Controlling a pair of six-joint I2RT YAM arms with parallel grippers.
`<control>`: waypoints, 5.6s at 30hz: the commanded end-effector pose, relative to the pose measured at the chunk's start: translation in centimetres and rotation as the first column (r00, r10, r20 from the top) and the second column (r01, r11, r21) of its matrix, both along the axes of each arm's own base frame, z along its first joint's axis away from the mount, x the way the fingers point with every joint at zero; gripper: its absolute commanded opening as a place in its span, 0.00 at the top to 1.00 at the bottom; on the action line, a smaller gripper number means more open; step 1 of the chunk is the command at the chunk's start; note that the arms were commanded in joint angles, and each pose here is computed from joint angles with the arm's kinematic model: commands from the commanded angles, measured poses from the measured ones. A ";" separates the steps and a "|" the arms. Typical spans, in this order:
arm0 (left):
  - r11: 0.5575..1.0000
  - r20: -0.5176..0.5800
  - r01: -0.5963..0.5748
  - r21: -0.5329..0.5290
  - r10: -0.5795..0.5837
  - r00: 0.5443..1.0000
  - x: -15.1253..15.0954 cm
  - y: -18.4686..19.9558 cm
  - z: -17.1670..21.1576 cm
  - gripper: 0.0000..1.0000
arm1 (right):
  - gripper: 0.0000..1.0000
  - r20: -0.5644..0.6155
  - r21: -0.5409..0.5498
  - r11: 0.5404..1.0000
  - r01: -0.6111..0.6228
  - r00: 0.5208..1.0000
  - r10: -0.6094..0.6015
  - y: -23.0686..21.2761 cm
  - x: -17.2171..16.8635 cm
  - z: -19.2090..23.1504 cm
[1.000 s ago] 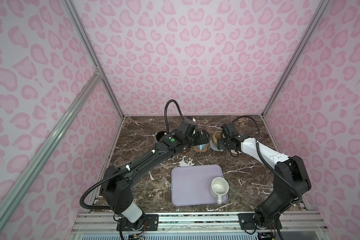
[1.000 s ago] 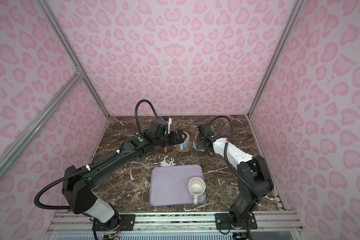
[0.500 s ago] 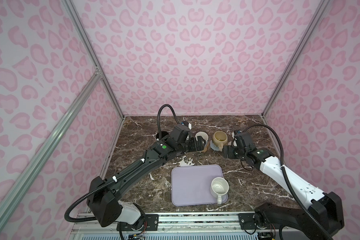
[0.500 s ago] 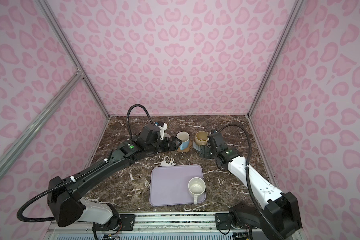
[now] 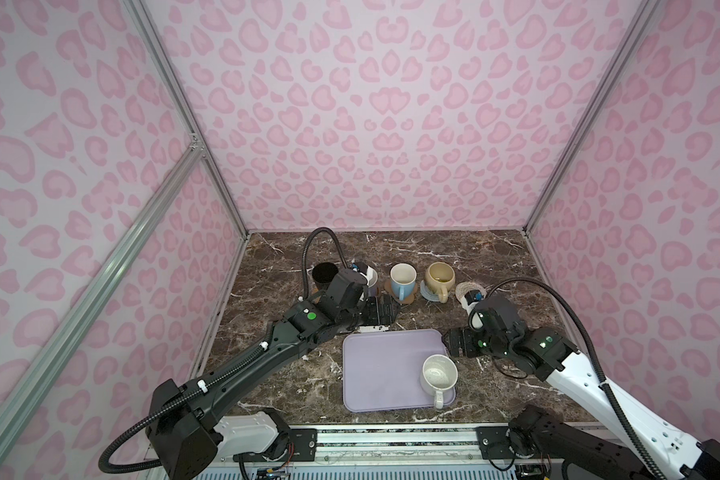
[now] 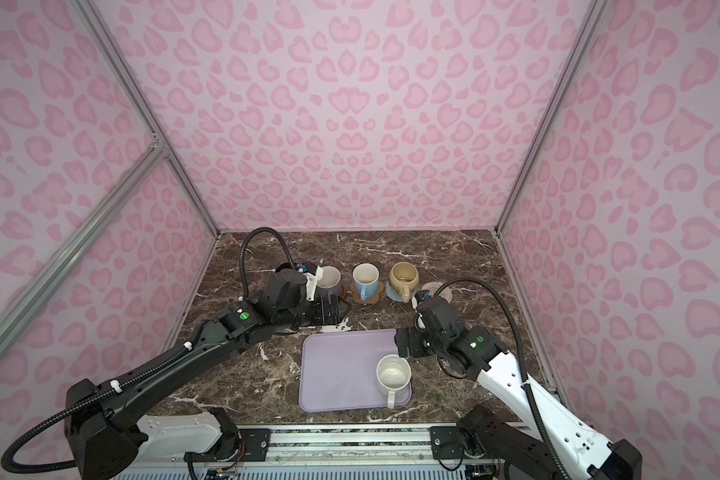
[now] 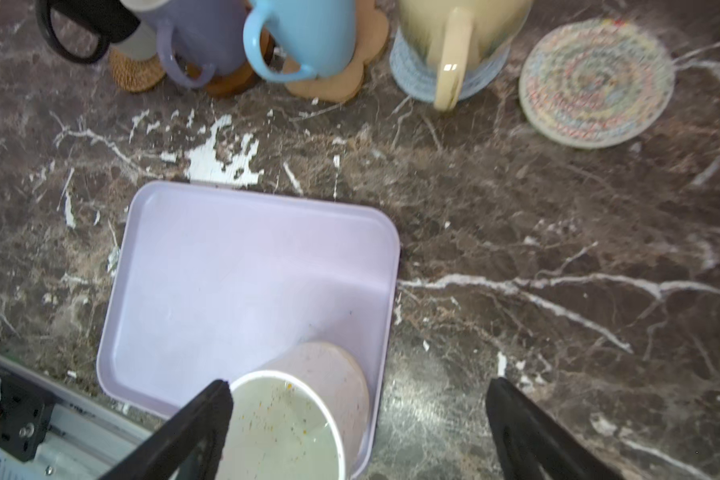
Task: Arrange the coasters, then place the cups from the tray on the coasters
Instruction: 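Open the right gripper, raise it and swing it toward the tray, then lower the right gripper over the white speckled mug and close on its rim, then lift the white speckled mug with the right gripper toward the coasters, then lower the white speckled mug with the right gripper onto the multicolour coaster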
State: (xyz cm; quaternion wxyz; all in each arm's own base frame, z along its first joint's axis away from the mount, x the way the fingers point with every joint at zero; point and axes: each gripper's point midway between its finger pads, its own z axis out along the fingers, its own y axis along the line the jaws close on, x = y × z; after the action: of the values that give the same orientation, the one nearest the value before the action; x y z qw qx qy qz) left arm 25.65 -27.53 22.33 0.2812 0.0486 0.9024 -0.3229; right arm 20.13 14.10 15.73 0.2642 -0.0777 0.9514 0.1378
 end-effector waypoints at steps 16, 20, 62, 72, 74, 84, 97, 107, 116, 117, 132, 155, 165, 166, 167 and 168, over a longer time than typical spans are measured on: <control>0.998 -0.068 0.040 -0.050 -0.043 0.997 -2.7 -1.2 -2.1 0.02 | 0.02 -0.089 -0.041 0.993 -0.110 0.990 0.106 2.0 -8.3 -4.8; 0.998 -0.073 0.045 -0.032 -0.047 0.996 -3.4 -1.5 -2.8 0.02 | 0.03 -0.095 -0.097 0.992 -0.075 0.993 0.065 1.4 -8.8 -5.6; 0.991 -0.104 -0.042 -0.126 0.029 0.994 -3.7 -2.9 -5.2 0.01 | 0.74 -0.104 -0.212 0.976 -0.046 0.994 0.025 3.9 -7.4 -9.3; 0.991 -0.058 -0.105 -0.077 0.101 0.993 -3.4 -0.7 -5.0 0.02 | 0.83 -0.087 -0.255 0.966 -0.051 0.996 0.030 3.8 -6.8 -9.3; 0.991 -0.068 -0.098 -0.092 0.092 0.993 -3.5 -1.0 -5.0 0.02 | 0.85 -0.085 -0.258 0.965 -0.055 0.996 0.034 3.9 -6.8 -9.3; 0.989 -0.080 -0.087 -0.120 0.077 0.994 -3.6 -1.6 -4.9 0.02 | 1.00 -0.063 -0.268 0.962 -0.053 0.997 0.037 4.3 -6.2 -8.6; 0.985 -0.074 -0.072 -0.159 0.060 0.995 -3.5 -2.3 -4.1 0.01 | 1.00 0.008 -0.263 0.965 -0.021 1.000 0.024 4.1 -5.0 -6.5; 0.982 -0.042 -0.075 -0.175 0.068 0.997 -3.2 -2.2 -3.0 0.03 | 1.00 0.059 -0.259 0.966 0.004 0.998 0.012 3.8 -3.4 -4.8; 0.983 0.004 -0.041 -0.182 0.042 0.999 -2.7 -3.1 -1.0 0.03 | 1.00 0.086 -0.260 0.965 0.035 0.996 -0.013 2.9 -1.3 -3.5; 0.982 0.005 -0.039 -0.182 0.041 0.999 -2.6 -3.2 -0.9 0.03 | 1.00 0.089 -0.261 0.965 0.040 0.996 -0.017 2.7 -1.1 -3.3; 0.990 0.025 0.004 -0.144 0.000 1.000 -1.1 -5.6 1.1 0.03 | 1.00 0.097 -0.232 0.960 0.158 0.986 -0.139 -2.0 3.0 -0.7; 0.985 0.076 0.092 -0.144 -0.081 0.994 3.4 -10.9 4.7 0.03 | 1.00 0.121 -0.140 0.929 0.343 0.937 -0.328 -7.3 11.5 -0.3; 0.988 0.089 0.083 -0.132 -0.071 0.993 5.9 -11.8 5.2 0.03 | 1.00 0.071 -0.236 0.885 0.401 0.916 -0.396 -10.5 15.3 -2.5; 0.988 0.087 0.082 -0.133 -0.071 0.994 6.1 -11.9 5.1 0.03 | 1.00 0.065 -0.236 0.885 0.402 0.915 -0.399 -10.7 15.7 -2.9; 0.986 0.085 0.090 -0.137 -0.079 0.993 6.2 -12.2 5.0 0.02 | 1.00 0.062 -0.234 0.885 0.404 0.914 -0.401 -10.8 16.1 -3.3; 0.984 0.086 0.104 -0.145 -0.092 0.992 6.2 -12.5 4.9 0.02 | 1.00 0.057 -0.228 0.887 0.401 0.915 -0.399 -10.8 16.4 -3.5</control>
State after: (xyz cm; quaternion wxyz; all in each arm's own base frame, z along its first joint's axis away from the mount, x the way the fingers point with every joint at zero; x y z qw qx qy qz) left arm 31.55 -39.25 26.61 0.3003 0.0707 0.8693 -0.3862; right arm 34.60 3.50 11.79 0.2518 0.0915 0.9628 -0.0348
